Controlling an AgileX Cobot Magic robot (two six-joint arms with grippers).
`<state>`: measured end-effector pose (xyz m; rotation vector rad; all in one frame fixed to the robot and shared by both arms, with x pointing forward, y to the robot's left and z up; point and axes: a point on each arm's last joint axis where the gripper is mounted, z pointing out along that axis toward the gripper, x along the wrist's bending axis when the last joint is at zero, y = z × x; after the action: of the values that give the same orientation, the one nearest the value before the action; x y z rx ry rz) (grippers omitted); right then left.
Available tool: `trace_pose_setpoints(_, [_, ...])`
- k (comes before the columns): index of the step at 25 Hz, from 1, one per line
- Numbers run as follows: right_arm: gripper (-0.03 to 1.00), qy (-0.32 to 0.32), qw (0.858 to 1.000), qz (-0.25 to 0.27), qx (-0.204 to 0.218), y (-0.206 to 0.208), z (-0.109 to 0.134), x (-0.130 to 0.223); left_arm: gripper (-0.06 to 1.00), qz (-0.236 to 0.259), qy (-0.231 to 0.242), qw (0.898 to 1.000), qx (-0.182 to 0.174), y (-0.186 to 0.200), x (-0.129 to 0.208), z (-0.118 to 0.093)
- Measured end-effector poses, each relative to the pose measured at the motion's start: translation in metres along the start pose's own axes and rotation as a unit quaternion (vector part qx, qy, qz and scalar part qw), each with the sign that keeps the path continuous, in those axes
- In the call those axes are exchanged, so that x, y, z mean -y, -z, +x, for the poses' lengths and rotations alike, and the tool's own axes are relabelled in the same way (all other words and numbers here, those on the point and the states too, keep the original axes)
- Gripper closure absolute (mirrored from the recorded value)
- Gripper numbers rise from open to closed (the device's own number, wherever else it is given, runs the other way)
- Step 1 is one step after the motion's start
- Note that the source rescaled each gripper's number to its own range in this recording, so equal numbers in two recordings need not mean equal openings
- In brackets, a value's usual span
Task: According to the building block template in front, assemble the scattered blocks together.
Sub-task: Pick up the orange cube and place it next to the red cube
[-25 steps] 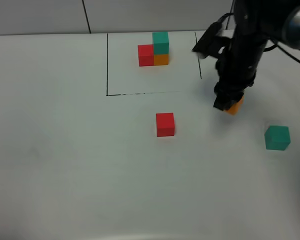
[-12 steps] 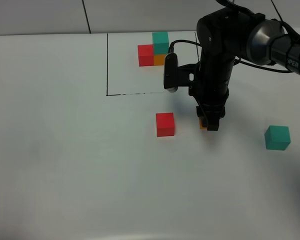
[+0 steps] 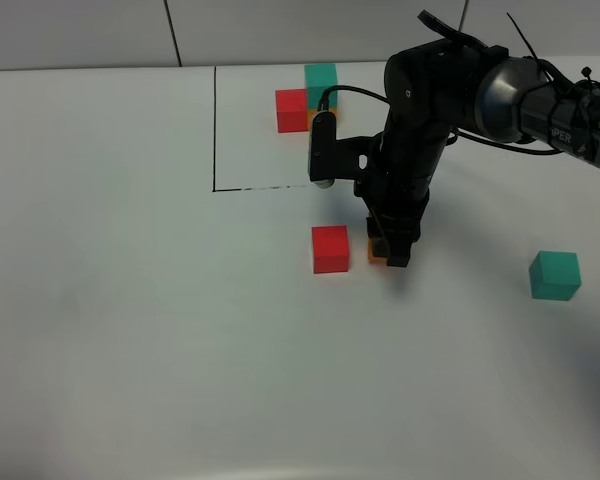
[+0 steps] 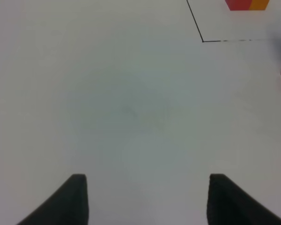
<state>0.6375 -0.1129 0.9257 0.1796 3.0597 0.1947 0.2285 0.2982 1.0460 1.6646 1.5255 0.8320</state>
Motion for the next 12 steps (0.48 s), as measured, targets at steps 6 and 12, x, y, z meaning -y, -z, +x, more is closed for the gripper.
trace_pose_setpoints(6, [0.94, 0.009, 1.0, -0.004, 0.0, -0.007, 0.003, -0.006, 0.72, 0.0, 0.0, 1.0, 0.0, 0.0, 0.0, 0.0])
trace_pose_setpoints(12, [0.94, 0.008, 1.0, 0.004, -0.013, -0.022, 0.003, -0.005, 0.72, 0.0, 0.0, 1.0, 0.0, 0.0, 0.0, 0.0])
